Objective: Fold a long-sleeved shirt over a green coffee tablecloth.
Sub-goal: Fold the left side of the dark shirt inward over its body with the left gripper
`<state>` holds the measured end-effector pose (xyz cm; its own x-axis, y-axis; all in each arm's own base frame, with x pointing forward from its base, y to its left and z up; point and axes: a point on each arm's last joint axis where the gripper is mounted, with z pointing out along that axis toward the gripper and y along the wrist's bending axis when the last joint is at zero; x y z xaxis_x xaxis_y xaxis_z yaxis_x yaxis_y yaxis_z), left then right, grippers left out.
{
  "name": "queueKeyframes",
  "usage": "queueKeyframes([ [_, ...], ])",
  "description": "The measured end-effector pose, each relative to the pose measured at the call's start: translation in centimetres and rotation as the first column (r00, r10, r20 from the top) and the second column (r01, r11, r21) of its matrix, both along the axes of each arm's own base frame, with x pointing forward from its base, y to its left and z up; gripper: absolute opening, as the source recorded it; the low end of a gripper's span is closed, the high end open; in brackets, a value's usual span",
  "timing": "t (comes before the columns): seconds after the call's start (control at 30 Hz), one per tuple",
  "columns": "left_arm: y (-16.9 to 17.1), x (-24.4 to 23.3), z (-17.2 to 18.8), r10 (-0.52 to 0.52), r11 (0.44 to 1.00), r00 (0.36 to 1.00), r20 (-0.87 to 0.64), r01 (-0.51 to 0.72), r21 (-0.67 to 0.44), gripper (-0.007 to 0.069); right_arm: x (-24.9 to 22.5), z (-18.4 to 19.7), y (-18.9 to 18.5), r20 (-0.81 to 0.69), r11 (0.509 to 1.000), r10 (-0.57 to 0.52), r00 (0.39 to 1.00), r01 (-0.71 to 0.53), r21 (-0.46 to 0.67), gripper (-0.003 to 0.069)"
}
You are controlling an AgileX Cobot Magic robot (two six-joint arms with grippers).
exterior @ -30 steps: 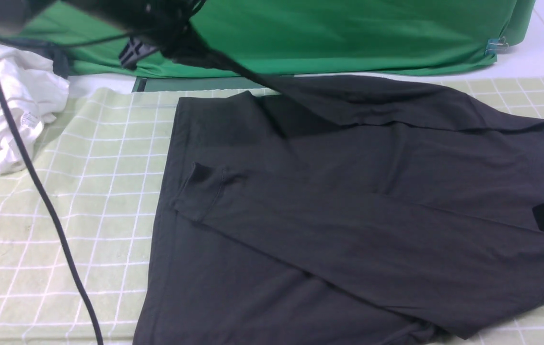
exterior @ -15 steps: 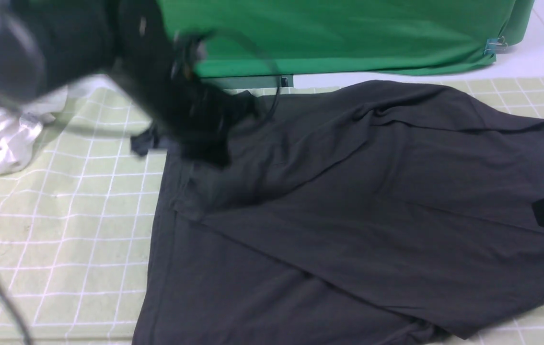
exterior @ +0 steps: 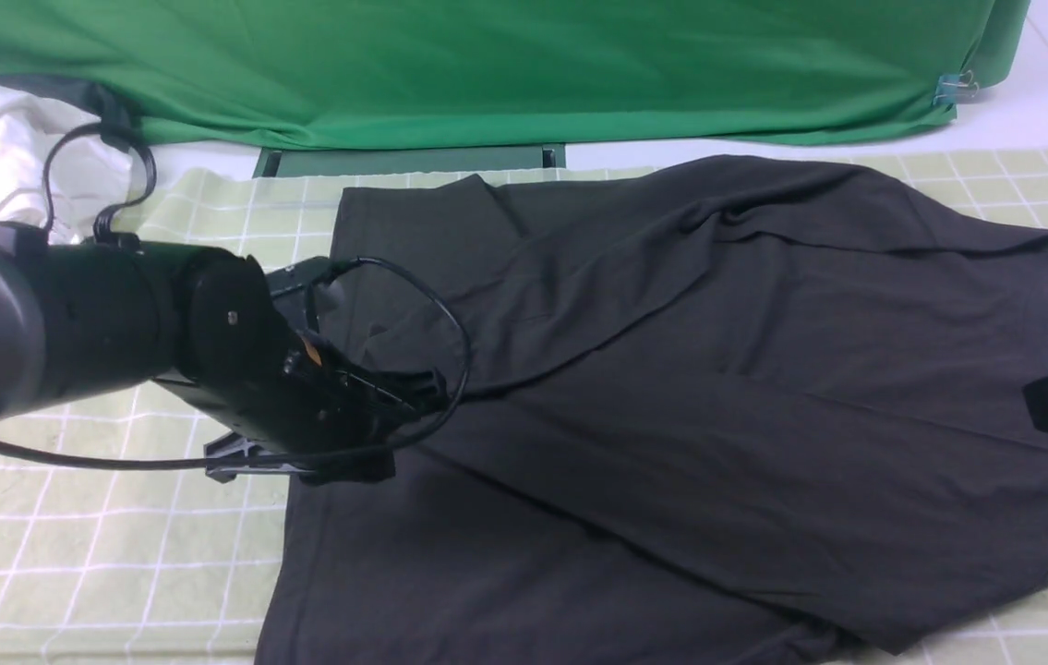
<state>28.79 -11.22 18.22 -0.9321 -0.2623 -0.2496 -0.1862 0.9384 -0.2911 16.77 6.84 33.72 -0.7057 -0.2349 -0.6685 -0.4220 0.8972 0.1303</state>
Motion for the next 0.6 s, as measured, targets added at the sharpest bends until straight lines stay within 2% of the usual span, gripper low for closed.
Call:
queueKeyframes([
  [0.17,0.0,-0.1,2.8,-0.034,0.999,0.999,0.036,0.035,-0.007,0.0041,0.0,0.0,0.0,0.000,1.000,0.000,1.000,0.000,0.000,0.0242],
  [0.33,-0.3,0.1,2.4,-0.018,0.999,1.000,0.023,0.019,-0.032,0.0116,0.0,0.0,0.0,0.000,1.000,0.000,1.000,0.000,0.000,0.0242],
  [0.47,-0.8,1.4,0.7,0.011,0.999,1.000,0.021,-0.010,-0.044,0.0253,0.0,0.0,0.0,-0.004,1.000,-0.001,1.000,0.001,0.000,0.0242],
  [0.6,-0.9,3.1,0.4,0.034,0.998,0.998,0.060,-0.031,-0.053,0.0356,-0.1,-0.1,0.0,-0.011,1.000,0.000,1.000,0.000,-0.001,0.0242],
])
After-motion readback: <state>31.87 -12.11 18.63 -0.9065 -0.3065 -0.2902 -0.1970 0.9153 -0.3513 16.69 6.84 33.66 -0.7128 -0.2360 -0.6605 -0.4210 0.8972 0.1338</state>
